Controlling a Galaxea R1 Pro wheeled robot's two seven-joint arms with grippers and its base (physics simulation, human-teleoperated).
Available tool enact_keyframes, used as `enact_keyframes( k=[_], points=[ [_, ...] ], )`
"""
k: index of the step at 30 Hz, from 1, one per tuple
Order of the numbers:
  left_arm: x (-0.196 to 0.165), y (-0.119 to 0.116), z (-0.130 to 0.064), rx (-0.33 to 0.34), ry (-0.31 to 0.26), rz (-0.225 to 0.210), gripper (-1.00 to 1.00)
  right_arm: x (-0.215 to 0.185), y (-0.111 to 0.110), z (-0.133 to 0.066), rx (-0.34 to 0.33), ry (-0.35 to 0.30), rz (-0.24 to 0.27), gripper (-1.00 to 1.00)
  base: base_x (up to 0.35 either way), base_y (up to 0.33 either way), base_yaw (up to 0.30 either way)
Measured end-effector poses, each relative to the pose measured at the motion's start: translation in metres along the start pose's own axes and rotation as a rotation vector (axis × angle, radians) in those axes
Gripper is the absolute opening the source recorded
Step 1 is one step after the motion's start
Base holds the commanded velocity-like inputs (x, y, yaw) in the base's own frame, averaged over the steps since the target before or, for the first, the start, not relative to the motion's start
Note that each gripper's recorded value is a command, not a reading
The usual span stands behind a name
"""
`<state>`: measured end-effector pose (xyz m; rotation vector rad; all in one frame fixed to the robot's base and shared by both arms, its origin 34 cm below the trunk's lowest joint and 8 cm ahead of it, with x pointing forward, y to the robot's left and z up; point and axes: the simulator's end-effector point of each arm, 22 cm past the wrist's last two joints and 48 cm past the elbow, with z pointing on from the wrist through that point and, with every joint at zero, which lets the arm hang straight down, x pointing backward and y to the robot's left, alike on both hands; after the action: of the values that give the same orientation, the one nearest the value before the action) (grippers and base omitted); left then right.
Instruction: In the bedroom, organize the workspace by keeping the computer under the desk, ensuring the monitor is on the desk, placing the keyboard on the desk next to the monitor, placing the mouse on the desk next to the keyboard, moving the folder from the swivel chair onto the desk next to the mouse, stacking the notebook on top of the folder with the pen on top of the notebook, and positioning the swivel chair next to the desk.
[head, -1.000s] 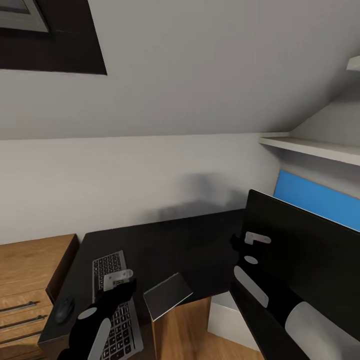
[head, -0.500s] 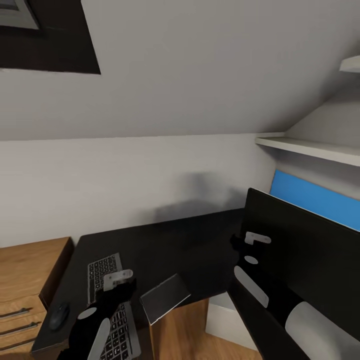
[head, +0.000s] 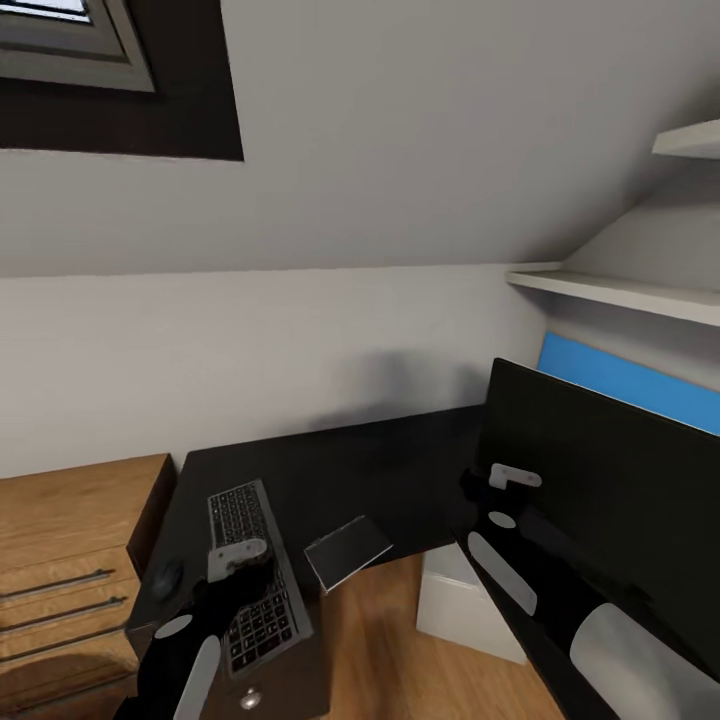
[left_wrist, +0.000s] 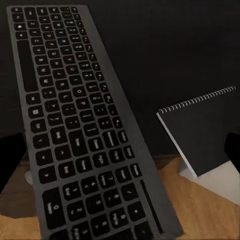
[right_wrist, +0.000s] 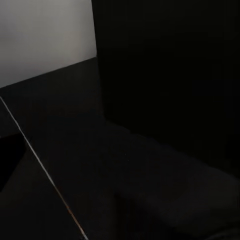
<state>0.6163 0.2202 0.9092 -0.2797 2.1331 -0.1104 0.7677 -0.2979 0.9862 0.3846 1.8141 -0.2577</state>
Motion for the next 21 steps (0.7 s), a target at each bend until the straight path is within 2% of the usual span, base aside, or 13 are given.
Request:
enact_keyframes(
  k=[11, 21],
  points=[
    [0.0008, -0.0004, 0.0, 0.001, 0.003, -0.001, 1.0, -0.0009, 0.0051, -0.002, -0.009, -0.002, 0.003, 1.0, -0.328, 0.006, 0.0],
    [0.0005, -0.0009, -0.0005, 0.002, 0.002, -0.001, 1.0, -0.0005, 0.0069, -0.0032, -0.013, -0.002, 0.002, 1.0, -0.07, -0.004, 0.0]
  ],
)
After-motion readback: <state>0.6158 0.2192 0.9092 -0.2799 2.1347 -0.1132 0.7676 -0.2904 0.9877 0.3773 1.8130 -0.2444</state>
